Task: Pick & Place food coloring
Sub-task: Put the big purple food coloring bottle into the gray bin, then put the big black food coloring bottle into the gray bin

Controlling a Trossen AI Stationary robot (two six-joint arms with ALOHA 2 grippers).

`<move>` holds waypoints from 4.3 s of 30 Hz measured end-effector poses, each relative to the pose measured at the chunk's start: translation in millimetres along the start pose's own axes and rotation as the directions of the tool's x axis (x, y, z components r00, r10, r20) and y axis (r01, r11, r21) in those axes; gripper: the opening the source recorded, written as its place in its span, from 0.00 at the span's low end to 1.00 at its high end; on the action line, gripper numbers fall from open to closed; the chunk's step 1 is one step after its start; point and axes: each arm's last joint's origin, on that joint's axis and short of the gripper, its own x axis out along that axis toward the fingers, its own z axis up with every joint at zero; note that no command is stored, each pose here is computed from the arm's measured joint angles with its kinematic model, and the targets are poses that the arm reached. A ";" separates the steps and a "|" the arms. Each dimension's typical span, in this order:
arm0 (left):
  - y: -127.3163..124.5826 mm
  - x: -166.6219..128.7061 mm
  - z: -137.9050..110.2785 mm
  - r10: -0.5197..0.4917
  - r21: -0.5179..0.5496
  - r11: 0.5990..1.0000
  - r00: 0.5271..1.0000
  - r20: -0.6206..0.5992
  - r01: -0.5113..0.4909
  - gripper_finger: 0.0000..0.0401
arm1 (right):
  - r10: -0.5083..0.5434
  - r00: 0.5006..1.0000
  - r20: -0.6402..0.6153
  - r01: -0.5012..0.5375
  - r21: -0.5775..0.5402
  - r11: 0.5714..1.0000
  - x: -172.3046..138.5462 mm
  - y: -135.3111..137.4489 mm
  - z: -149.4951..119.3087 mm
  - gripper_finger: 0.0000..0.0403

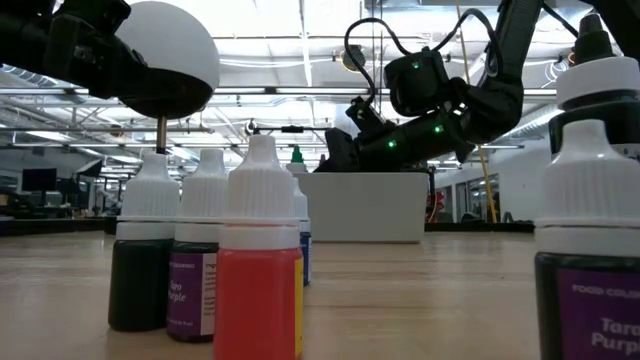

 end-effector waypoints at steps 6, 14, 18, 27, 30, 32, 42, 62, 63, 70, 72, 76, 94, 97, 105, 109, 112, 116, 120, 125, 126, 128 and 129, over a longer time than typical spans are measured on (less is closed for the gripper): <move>0.0 0.0 0.0 0.000 0.000 1.000 1.000 0.000 0.000 0.09 | 0.002 1.000 0.000 -0.002 -0.004 1.000 -0.1 -0.1 0.3 0.33; 0.0 0.0 -0.1 0.000 0.000 1.000 1.000 -0.001 0.000 0.09 | 0.007 1.000 0.017 -0.007 -0.011 1.000 -0.4 0.5 1.9 0.34; 0.0 0.0 -0.1 0.000 0.000 1.000 1.000 -0.001 0.000 0.09 | 0.011 1.000 0.018 -0.010 -0.020 1.000 -0.4 0.6 2.0 0.34; 0.0 0.0 -0.1 0.000 0.000 1.000 1.000 -0.001 0.000 0.09 | 0.037 0.999 0.027 -0.036 -0.018 0.999 -2.2 1.5 6.5 0.43; 0.0 0.0 -0.1 0.000 0.000 1.000 1.000 -0.001 0.000 0.09 | 0.037 0.999 0.032 -0.037 -0.017 0.999 -2.8 1.5 8.3 0.47; 0.0 0.0 -0.2 0.000 0.000 1.000 1.000 -0.002 0.000 0.09 | 0.037 0.999 0.027 -0.036 -0.018 0.999 -2.9 1.4 7.8 0.49; 0.0 0.0 -0.2 0.000 0.000 1.000 1.000 -0.002 0.000 0.09 | 0.038 0.998 0.044 -0.036 -0.033 0.999 -8.2 1.3 21.0 0.51; 0.0 0.0 -0.1 0.000 -0.001 1.000 1.000 -0.001 0.000 0.09 | 0.094 0.995 0.040 -0.092 -0.039 0.995 -39.5 -0.8 69.8 0.26; 0.0 0.0 -0.1 -0.001 -0.001 1.000 1.000 -0.001 0.001 0.09 | 0.094 0.995 0.038 -0.092 -0.039 0.995 -39.5 -0.8 69.6 0.23; 0.0 0.0 -0.1 0.000 -0.001 1.000 1.000 -0.001 0.000 0.09 | 0.151 0.988 0.037 -0.149 -0.047 0.988 -39.7 0.9 70.0 0.03; 0.0 0.0 -0.1 0.000 -0.001 1.000 1.000 -0.001 0.000 0.09 | 0.196 0.980 0.040 -0.194 -0.034 0.980 -40.0 2.3 70.7 0.01; 0.0 0.0 -0.1 0.000 -0.001 1.000 1.000 -0.001 0.000 0.09 | 0.270 0.962 0.032 -0.270 -0.015 0.963 -41.1 11.2 77.2 0.02; -0.1 0.0 -0.7 -0.002 -0.002 1.000 1.000 -0.006 0.002 0.09 | 0.505 0.863 0.008 -0.502 -0.107 0.858 -86.6 84.7 109.1 0.00; -0.1 0.0 -0.7 -0.003 -0.002 1.000 1.000 -0.006 0.003 0.09 | 0.531 0.847 0.003 -0.527 -0.110 0.842 -93.0 93.1 107.5 0.00; -0.3 0.0 -0.8 -0.006 -0.005 1.000 1.000 -0.006 0.006 0.09 | 0.600 0.800 -0.005 -0.596 -0.110 0.795 -110.7 115.4 102.4 0.00; -0.2 0.0 -0.8 -0.006 -0.005 1.000 1.000 -0.006 0.006 0.09 | 0.630 0.777 -0.012 -0.626 -0.116 0.771 -120.6 126.3 99.3 0.00; -0.2 0.0 -0.8 -0.006 -0.008 1.000 1.000 -0.006 0.005 0.09 | 0.655 0.756 -0.019 -0.651 -0.123 0.749 -128.6 134.5 96.9 0.00; -0.2 0.0 -0.8 -0.005 -0.010 1.000 1.000 -0.006 0.005 0.09 | 0.685 0.728 -0.027 -0.680 -0.148 0.718 -138.7 143.9 93.8 0.00; -0.2 0.0 -0.8 -0.005 -0.013 1.000 1.000 -0.006 0.005 0.09 | 0.712 0.701 -0.035 -0.708 -0.156 0.689 -148.3 152.3 91.0 0.00; -0.2 0.0 -0.8 -0.005 -0.013 1.000 1.000 -0.006 0.005 0.09 | 0.748 0.662 -0.047 -0.744 -0.164 0.648 -162.5 163.4 86.8 0.00; -0.2 0.0 -0.8 -0.005 -0.013 1.000 1.000 -0.006 0.005 0.09 | 0.753 0.657 -0.049 -0.748 -0.169 0.642 -165.6 165.7 85.9 0.00; -0.2 0.0 -0.8 -0.005 -0.013 1.000 1.000 -0.006 0.005 0.09 | 0.750 0.660 -0.047 -0.743 -0.183 0.643 -171.5 169.7 84.2 0.00; -0.2 0.0 -0.8 -0.005 -0.013 1.000 1.000 -0.006 0.005 0.09 | 0.748 0.662 -0.046 -0.741 -0.188 0.645 -174.6 171.8 83.4 0.00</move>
